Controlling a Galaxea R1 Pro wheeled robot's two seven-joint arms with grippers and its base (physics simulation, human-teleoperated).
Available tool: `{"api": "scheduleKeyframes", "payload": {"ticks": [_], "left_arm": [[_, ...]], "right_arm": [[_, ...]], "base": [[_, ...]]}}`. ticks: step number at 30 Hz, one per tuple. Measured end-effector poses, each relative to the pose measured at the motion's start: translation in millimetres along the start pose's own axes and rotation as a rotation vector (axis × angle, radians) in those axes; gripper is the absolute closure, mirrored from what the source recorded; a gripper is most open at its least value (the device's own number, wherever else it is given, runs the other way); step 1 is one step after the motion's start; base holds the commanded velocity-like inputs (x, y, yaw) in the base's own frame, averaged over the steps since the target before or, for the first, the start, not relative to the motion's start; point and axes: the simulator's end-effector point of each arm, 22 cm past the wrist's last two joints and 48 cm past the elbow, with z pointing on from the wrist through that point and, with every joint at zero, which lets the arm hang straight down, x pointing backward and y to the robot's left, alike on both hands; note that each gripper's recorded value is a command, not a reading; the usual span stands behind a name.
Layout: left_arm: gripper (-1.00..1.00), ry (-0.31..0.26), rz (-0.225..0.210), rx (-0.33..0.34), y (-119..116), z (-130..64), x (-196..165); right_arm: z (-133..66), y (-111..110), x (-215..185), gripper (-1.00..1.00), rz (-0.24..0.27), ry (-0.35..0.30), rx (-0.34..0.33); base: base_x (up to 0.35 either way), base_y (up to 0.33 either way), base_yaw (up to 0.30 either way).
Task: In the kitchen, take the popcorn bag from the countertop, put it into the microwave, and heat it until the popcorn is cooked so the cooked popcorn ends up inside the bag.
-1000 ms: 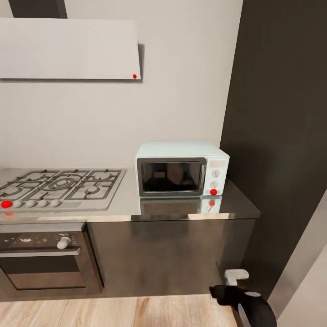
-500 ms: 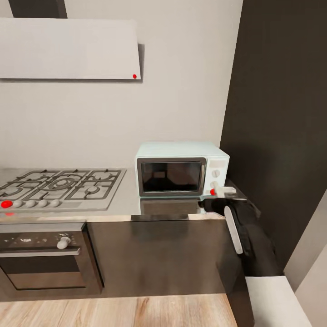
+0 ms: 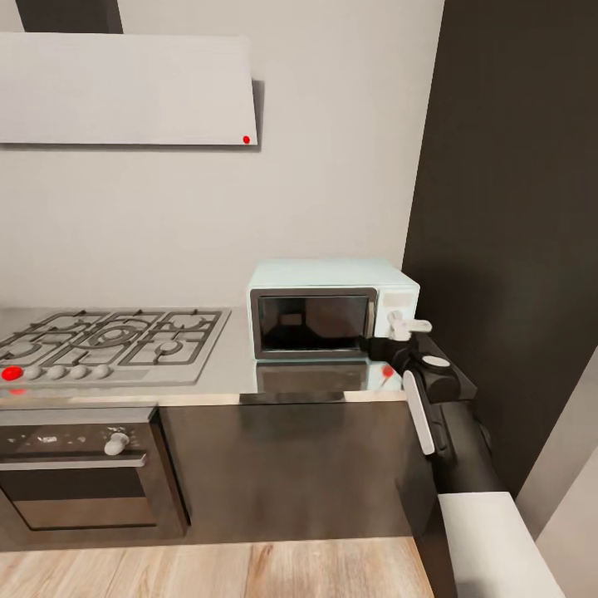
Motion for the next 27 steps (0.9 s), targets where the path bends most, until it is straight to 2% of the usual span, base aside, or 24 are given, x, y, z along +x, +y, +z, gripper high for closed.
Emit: {"api": "scheduleKeyframes", "payload": {"ticks": [10, 19, 24, 27], "left_arm": [[-1.00, -0.003, -0.014, 0.000, -0.9, 0.0, -1.7], [-1.00, -0.003, -0.014, 0.000, -1.0, 0.0, -1.6], [-1.00, -0.003, -0.014, 0.000, -1.0, 0.0, -1.6], [-1.00, -0.003, -0.014, 0.000, -1.0, 0.0, -1.6]], "right_arm": [[0.4, -5.7, -1.2, -1.00, 0.002, -0.008, 0.014], [3.1, -24.5, 7.5, -1.00, -0.002, 0.012, 0.087], [4.2, -22.9, 10.5, -1.00, -0.004, 0.019, 0.085], [5.7, -14.7, 12.9, -1.00, -0.015, 0.025, 0.068]], "base": [[0.022, 0.000, 0.000], [0.083, 0.000, 0.000], [0.002, 0.000, 0.000], [0.000, 0.000, 0.000]]}}
